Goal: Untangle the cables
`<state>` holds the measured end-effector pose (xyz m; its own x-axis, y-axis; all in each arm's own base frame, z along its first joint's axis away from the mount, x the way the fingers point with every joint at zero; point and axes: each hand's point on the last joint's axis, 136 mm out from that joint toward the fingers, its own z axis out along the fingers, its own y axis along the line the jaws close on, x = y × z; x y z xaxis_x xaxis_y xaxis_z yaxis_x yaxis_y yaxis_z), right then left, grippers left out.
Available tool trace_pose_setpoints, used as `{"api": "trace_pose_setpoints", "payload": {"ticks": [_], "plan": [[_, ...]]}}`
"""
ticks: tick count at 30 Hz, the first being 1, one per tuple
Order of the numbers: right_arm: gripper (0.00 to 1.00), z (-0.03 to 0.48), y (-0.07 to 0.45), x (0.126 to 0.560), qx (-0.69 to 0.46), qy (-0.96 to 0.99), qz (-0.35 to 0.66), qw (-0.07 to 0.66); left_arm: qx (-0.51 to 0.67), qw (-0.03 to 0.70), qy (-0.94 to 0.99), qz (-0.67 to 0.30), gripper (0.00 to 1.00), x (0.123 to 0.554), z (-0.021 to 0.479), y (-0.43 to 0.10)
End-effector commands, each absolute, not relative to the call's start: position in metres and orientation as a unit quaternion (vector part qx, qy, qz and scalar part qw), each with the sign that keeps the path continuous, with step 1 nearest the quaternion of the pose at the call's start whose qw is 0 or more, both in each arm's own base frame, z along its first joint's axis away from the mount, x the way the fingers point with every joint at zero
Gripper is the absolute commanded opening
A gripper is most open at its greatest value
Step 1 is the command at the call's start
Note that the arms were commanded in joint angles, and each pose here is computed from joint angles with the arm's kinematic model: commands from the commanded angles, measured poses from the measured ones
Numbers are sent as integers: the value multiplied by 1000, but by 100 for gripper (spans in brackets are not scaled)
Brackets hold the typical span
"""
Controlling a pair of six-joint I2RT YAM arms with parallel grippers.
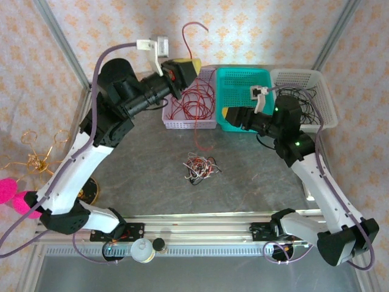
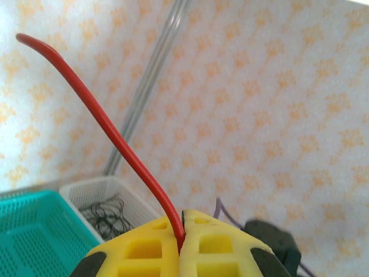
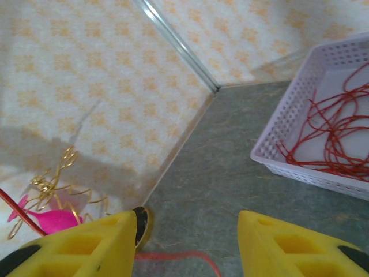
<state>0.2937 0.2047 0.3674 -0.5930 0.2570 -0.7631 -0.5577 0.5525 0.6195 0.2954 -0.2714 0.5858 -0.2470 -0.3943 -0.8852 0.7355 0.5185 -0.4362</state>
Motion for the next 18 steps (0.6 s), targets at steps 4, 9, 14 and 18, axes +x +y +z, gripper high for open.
{"api": "trace_pose_setpoints", "payload": {"ticks": [4, 9, 14, 18], "plan": [[50, 350, 171, 300, -24, 783, 394, 480, 86, 683, 588, -426, 0, 335, 627, -243], [50, 335, 166, 300, -2, 789, 387, 476, 16, 705, 578, -410, 0, 405, 611, -213], [50, 311, 171, 298, -8, 800, 393, 453, -7, 713, 565, -415, 0, 461, 593, -199], [50, 296, 173, 296, -4, 808, 398, 435, -5, 708, 570, -416, 0, 503, 577, -203]]}}
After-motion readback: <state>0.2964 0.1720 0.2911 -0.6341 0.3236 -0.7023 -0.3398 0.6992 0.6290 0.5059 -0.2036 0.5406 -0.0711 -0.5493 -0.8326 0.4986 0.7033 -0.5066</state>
